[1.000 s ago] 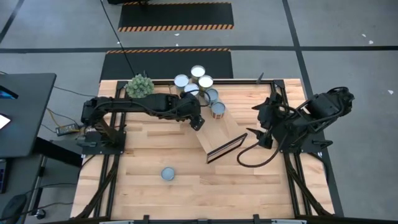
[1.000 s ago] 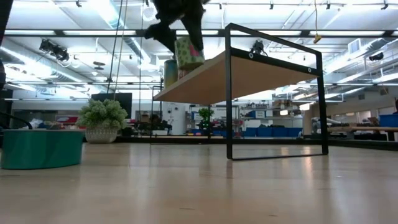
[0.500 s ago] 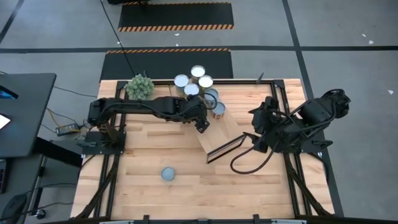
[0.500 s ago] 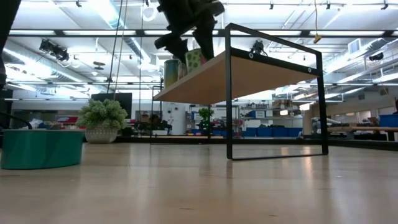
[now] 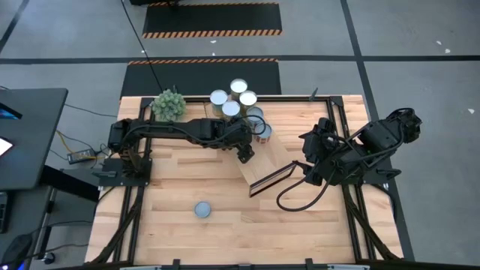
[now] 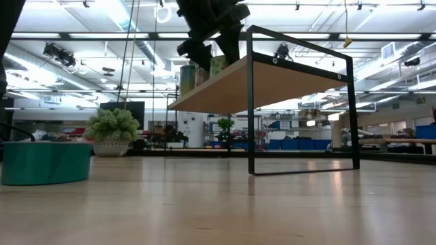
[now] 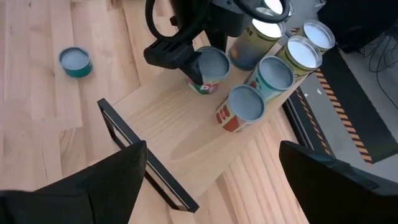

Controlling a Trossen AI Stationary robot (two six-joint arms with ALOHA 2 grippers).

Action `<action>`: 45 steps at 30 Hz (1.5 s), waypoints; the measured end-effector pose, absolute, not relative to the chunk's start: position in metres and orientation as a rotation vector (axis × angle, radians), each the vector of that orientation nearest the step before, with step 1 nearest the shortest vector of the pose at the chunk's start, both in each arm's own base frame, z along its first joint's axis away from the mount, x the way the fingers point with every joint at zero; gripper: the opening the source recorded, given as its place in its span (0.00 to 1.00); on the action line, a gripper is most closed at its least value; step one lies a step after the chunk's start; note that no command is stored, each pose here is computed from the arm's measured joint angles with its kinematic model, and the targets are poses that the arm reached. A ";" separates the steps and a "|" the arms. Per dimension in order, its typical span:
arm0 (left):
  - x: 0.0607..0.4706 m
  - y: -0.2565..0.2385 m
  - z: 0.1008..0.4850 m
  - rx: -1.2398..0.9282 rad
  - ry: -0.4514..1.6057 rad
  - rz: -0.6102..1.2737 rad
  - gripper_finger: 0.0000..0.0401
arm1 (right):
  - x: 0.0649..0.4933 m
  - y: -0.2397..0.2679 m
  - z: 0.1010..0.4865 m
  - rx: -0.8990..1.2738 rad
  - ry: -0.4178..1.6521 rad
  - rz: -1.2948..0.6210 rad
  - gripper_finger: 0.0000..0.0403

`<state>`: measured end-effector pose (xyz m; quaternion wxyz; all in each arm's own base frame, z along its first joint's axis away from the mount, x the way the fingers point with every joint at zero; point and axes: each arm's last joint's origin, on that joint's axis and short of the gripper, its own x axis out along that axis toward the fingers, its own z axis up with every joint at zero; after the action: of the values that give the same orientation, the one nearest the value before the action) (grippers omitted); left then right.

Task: Pick and place cans onto a shelf
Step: Put the small canned peas on the shelf

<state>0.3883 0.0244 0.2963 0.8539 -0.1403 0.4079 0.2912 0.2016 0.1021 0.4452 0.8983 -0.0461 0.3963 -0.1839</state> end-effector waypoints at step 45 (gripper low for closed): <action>0.394 -0.002 0.297 0.658 1.010 0.552 0.86 | 0.202 0.102 0.446 -0.080 0.813 -0.385 0.93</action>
<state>0.3936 -0.0018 0.2971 0.7882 0.3053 0.4688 0.2564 0.2018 0.1023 0.4456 0.8999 -0.0388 0.3927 -0.1859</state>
